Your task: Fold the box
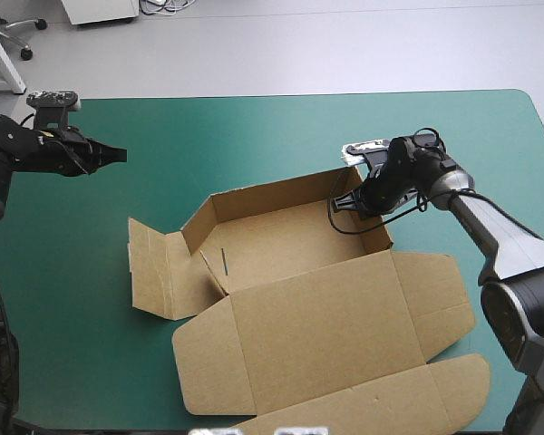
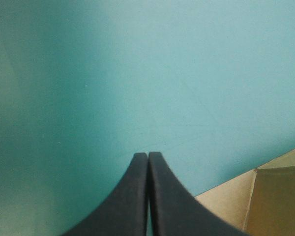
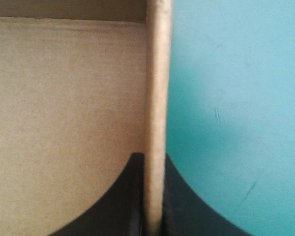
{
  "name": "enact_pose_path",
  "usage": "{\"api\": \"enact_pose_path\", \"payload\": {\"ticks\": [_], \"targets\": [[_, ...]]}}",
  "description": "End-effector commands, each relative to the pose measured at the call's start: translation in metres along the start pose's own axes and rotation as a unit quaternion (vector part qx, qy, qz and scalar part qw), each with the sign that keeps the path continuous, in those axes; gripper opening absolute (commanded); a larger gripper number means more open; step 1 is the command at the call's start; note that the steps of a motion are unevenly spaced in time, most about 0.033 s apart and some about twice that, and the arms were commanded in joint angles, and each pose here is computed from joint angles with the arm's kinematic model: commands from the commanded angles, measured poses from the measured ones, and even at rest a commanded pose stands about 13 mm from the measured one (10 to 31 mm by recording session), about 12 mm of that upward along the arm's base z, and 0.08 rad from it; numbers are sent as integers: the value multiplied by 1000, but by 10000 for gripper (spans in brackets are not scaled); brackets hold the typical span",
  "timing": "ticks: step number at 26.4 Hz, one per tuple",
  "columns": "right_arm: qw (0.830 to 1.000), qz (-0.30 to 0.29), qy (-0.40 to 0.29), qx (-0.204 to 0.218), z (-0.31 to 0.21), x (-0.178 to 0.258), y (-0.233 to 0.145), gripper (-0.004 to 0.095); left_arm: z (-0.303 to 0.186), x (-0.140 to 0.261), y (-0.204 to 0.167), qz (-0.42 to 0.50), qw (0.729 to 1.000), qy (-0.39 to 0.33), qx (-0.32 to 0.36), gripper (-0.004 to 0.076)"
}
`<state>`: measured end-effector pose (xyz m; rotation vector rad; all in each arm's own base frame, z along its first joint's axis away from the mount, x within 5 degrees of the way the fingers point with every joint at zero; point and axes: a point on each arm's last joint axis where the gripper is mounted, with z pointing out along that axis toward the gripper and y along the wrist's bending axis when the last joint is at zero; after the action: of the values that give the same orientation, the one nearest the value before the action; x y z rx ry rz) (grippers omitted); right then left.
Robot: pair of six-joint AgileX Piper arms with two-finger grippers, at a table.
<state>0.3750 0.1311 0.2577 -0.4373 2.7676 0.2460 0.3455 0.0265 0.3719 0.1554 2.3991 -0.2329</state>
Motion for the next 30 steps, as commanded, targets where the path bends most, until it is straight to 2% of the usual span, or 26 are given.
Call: {"api": "enact_pose_path", "payload": {"ticks": [1, 12, 16, 23, 26, 30], "targets": [[999, -1, -44, -4, -15, -8, 2, -14, -23, -12, -6, 1, 998, -56, -2, -15], [999, -13, -35, -4, -18, -8, 2, 15, -23, -13, -7, -2, 998, -57, 2, -15], [999, -24, -38, -6, -31, -15, 4, 105, -23, -13, -7, -1, 998, -59, 7, -15], [998, -40, -53, 0, -60, -28, 7, 389, -23, -13, -7, -1, 998, -59, 7, -15], [998, -43, -50, 12, -65, -28, 5, 438, -23, -13, -7, 0, 998, -59, 7, -15], [999, -43, -27, 18, -69, -25, 5, 438, -23, -13, -7, 0, 998, -59, 7, -15]]}}
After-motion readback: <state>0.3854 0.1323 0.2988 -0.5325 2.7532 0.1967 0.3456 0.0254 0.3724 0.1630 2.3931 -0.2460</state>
